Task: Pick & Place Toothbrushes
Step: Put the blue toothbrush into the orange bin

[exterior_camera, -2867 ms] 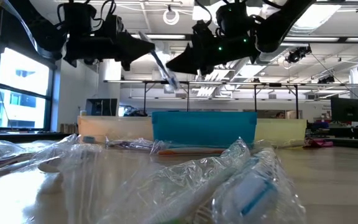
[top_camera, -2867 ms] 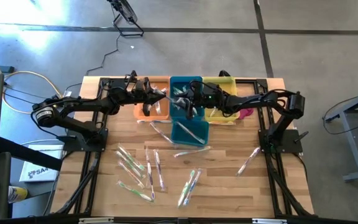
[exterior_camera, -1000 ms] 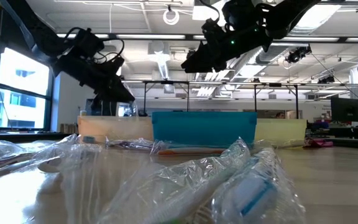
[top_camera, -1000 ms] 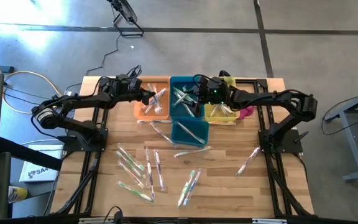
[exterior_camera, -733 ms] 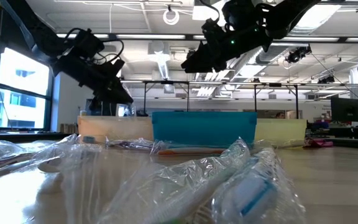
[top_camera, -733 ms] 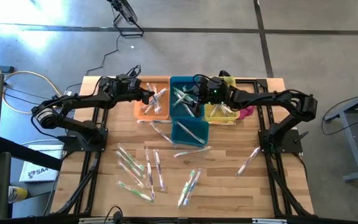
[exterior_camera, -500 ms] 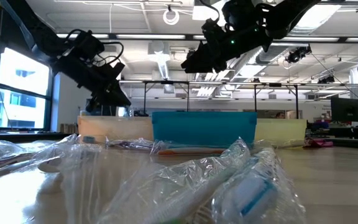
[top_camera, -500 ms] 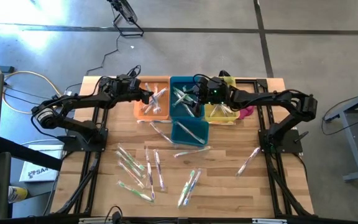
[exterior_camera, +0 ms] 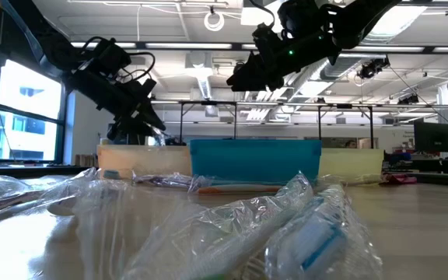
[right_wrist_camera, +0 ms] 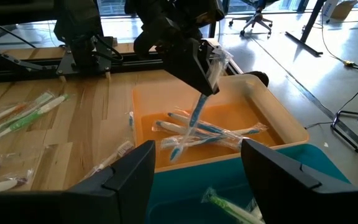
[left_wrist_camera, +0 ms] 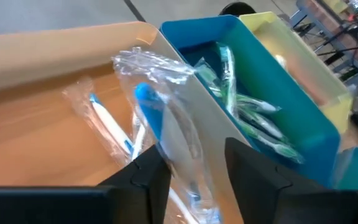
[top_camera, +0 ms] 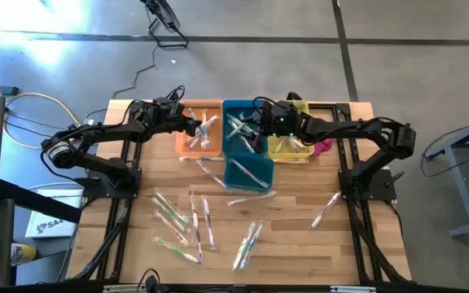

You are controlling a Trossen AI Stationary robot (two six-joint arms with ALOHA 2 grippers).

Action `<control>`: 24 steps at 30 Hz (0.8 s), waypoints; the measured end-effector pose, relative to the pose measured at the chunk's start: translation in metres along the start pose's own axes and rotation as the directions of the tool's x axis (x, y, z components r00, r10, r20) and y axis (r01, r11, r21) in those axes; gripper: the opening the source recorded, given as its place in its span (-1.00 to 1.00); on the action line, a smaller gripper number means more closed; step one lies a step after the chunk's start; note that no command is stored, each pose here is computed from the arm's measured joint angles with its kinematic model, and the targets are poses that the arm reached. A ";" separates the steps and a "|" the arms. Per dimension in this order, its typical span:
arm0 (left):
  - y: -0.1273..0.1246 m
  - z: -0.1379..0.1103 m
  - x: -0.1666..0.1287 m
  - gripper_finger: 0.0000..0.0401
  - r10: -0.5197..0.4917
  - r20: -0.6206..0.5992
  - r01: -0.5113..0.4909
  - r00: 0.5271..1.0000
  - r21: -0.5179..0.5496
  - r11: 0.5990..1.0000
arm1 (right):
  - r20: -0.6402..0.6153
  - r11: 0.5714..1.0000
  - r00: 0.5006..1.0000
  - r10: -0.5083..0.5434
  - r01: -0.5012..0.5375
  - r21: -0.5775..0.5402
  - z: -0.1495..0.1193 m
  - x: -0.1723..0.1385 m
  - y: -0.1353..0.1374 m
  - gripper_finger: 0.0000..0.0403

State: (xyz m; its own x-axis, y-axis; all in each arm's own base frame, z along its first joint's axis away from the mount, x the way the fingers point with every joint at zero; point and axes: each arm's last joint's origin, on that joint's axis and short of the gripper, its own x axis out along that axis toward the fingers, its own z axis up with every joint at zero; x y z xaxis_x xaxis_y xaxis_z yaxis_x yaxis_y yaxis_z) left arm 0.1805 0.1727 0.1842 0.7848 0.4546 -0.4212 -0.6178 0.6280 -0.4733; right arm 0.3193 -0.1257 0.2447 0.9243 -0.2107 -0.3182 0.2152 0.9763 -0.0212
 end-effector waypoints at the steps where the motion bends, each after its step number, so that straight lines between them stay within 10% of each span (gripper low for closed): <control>1: 0.000 0.000 0.000 -0.25 0.014 0.006 -0.014 1.000 0.014 1.000 | 0.000 1.000 1.000 0.000 0.000 0.000 0.000 0.000 0.000 0.15; 24: 0.004 0.001 0.000 -0.22 0.129 0.051 -0.139 0.990 0.315 0.939 | 0.000 1.000 1.000 0.000 0.000 0.000 0.000 0.000 0.000 0.15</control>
State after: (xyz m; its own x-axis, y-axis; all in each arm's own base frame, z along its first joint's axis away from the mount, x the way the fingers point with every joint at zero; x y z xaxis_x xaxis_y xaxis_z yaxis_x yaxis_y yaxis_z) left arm 0.1778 0.1757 0.1832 0.7000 0.5634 -0.4388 -0.6732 0.7257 -0.1421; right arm 0.3193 -0.1257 0.2447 0.9243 -0.2107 -0.3182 0.2152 0.9763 -0.0212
